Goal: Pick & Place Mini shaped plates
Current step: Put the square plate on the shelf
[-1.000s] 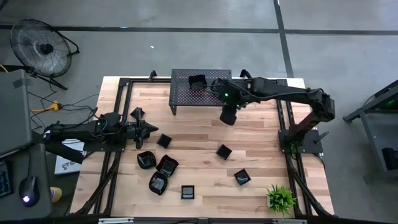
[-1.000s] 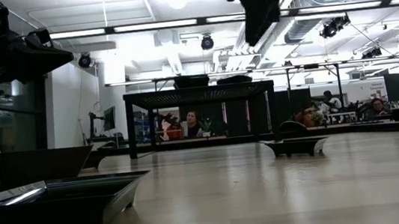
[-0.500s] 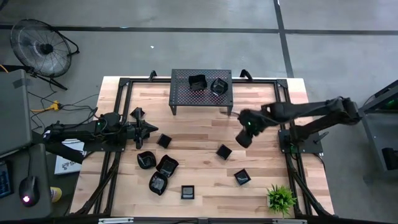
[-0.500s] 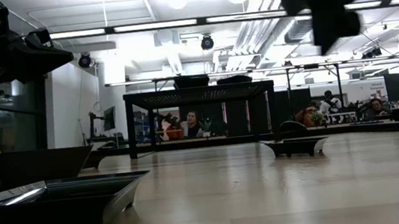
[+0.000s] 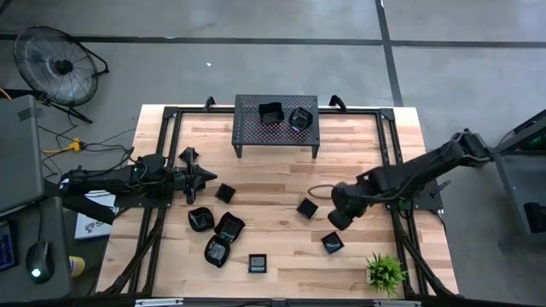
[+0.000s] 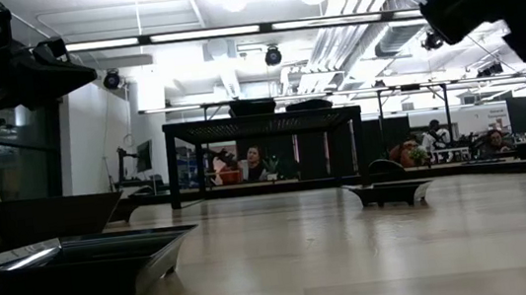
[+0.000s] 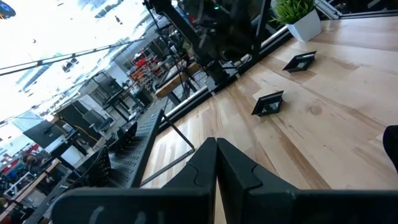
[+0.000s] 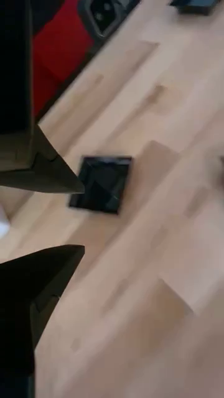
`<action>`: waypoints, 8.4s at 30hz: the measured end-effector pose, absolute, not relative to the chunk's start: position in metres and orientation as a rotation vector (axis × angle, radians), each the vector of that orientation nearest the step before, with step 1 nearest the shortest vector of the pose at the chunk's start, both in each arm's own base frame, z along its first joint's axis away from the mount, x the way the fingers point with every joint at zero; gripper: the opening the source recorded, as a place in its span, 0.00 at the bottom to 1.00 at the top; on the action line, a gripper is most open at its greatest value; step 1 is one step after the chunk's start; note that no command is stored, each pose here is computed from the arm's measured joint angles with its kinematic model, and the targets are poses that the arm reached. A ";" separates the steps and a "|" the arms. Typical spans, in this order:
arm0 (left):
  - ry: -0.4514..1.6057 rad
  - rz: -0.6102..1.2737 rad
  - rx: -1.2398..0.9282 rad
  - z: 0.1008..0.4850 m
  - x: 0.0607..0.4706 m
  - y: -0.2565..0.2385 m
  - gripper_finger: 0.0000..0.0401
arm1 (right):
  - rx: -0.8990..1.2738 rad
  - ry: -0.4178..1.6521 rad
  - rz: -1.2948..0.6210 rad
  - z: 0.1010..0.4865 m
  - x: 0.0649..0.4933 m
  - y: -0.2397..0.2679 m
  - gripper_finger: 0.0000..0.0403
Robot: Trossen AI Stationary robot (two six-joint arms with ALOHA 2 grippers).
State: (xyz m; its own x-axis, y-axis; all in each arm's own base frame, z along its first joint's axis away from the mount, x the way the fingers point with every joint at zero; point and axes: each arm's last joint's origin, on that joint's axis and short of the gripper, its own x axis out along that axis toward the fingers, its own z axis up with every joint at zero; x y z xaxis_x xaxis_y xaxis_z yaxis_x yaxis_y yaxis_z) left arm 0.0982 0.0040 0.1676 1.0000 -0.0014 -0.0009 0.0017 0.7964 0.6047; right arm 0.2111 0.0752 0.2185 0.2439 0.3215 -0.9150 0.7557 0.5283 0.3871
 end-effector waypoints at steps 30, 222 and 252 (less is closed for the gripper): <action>0.000 -0.002 0.650 0.168 0.098 0.004 0.01 | 0.981 1.507 -0.456 0.149 0.240 0.121 0.35; 0.352 -0.070 1.196 0.288 0.209 -0.023 0.57 | 0.874 0.358 -0.467 0.258 0.355 0.036 0.00; 0.114 0.366 -0.207 0.296 0.223 -0.019 0.57 | 0.218 0.064 -0.694 0.289 0.354 0.060 0.00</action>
State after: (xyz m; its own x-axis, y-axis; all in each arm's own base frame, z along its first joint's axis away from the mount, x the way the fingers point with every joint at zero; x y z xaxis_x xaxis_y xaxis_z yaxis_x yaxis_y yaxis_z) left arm 0.2234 -0.0186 0.2957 0.9276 0.3431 -0.1480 -0.3664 0.9129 -0.1799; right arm 0.3542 0.0603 0.2888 0.7677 -0.6274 -0.1304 0.6406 0.7469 0.1782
